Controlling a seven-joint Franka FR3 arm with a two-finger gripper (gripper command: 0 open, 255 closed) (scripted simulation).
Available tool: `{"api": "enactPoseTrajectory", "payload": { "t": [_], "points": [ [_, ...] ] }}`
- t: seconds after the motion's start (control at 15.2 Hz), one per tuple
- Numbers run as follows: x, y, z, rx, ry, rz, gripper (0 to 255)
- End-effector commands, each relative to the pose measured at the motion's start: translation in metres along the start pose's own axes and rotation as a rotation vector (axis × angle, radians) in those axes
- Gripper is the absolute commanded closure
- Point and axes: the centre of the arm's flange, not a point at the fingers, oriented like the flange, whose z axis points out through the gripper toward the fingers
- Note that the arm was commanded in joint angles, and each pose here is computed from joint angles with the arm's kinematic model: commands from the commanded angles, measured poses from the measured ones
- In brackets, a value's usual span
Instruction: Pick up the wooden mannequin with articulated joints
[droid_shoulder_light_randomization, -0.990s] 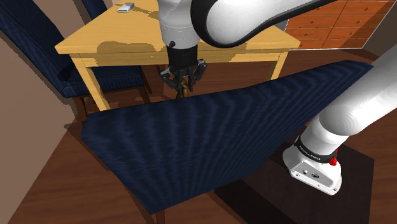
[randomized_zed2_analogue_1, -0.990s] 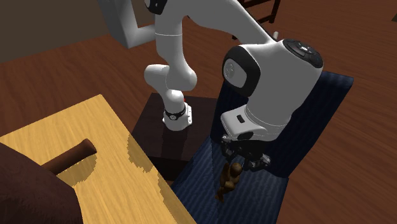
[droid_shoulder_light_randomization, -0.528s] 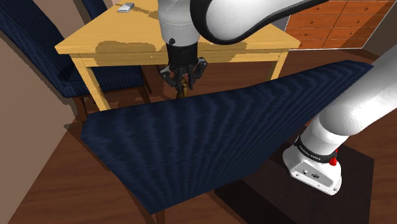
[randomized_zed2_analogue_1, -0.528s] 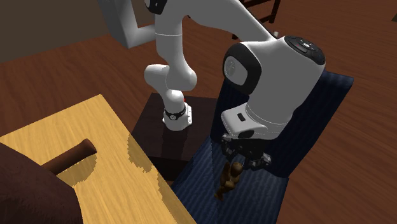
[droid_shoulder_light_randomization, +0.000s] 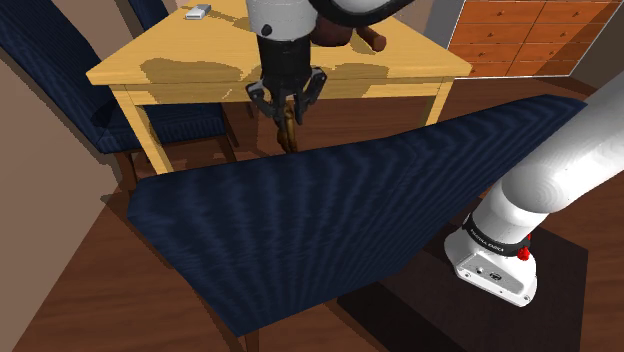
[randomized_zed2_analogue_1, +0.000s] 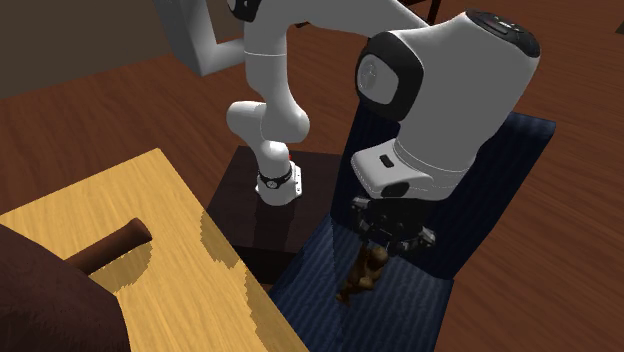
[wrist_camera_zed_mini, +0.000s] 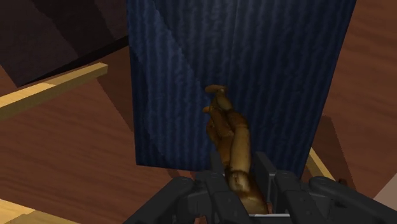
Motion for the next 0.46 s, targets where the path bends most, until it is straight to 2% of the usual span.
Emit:
{"api": "enactPoseTrajectory", "payload": {
  "t": [0.0,0.26,0.4],
  "points": [
    [0.002,0.002,-0.011,0.0,0.0,0.0,255],
    [0.006,0.004,-0.032,0.0,0.0,0.0,255],
    [0.006,0.004,-0.033,0.0,0.0,0.0,255]
  ]
}}
